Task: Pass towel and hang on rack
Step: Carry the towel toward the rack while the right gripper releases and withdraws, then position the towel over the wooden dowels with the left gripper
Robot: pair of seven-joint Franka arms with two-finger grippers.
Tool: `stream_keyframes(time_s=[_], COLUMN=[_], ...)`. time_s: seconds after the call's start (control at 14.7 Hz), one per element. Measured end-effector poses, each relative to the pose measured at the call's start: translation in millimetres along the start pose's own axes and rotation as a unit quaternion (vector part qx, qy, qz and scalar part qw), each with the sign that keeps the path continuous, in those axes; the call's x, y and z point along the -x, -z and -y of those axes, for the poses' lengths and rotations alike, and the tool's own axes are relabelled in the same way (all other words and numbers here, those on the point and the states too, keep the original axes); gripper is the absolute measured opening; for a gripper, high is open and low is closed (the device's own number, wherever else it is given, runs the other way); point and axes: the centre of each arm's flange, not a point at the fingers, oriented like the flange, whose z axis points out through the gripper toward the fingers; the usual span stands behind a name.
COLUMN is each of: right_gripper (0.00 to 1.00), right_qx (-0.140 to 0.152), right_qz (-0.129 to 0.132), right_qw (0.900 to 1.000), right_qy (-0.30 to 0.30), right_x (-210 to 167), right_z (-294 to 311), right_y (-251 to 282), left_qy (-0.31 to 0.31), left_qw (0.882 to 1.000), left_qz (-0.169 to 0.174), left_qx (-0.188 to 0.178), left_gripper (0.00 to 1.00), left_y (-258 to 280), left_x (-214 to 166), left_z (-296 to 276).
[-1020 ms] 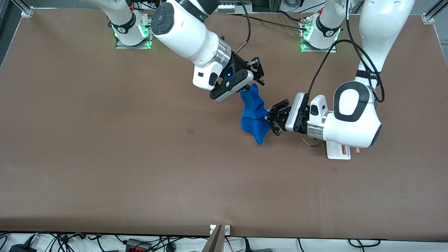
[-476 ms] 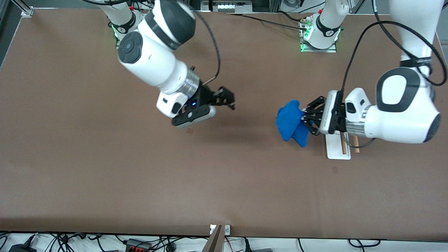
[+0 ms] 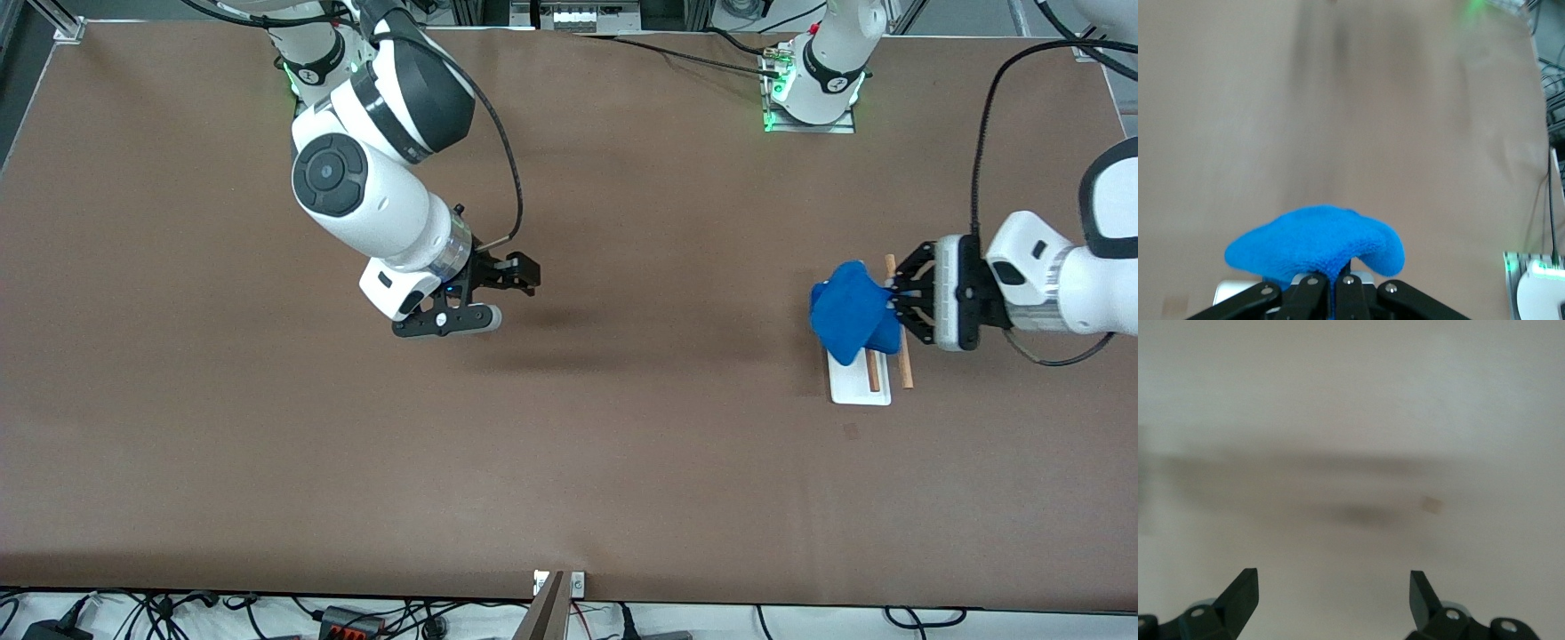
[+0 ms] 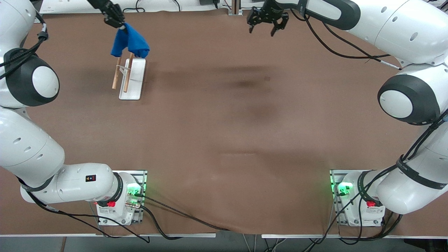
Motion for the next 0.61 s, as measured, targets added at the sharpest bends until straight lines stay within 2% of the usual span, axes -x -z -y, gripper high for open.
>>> stream_keyframes(time_s=[0.14,0.27,0.48,0.61], right_gripper=[1.00,1.00,1.00,1.00], right_qx=[0.038,0.064,0.096,0.113], right_qz=[0.010,0.002,-0.003,0.015], right_qw=[0.999,0.998,0.994,0.990], right_qy=[-0.016,-0.027,-0.059,-0.082], right_x=[-8,-15,-21,-18], right_z=[-27,-49,-91,-117], right_y=[0,10,43,60], left_qy=[0.020,0.035,0.036,0.034], left_qw=[1.000,0.999,0.997,0.997], left_qz=[0.012,0.027,0.039,0.040], left_qx=[-0.009,-0.023,-0.047,-0.059], left_gripper=[0.03,0.03,0.03,0.03], left_y=[10,22,37,39], left_x=[28,51,56,54], left_z=[2,4,5,8])
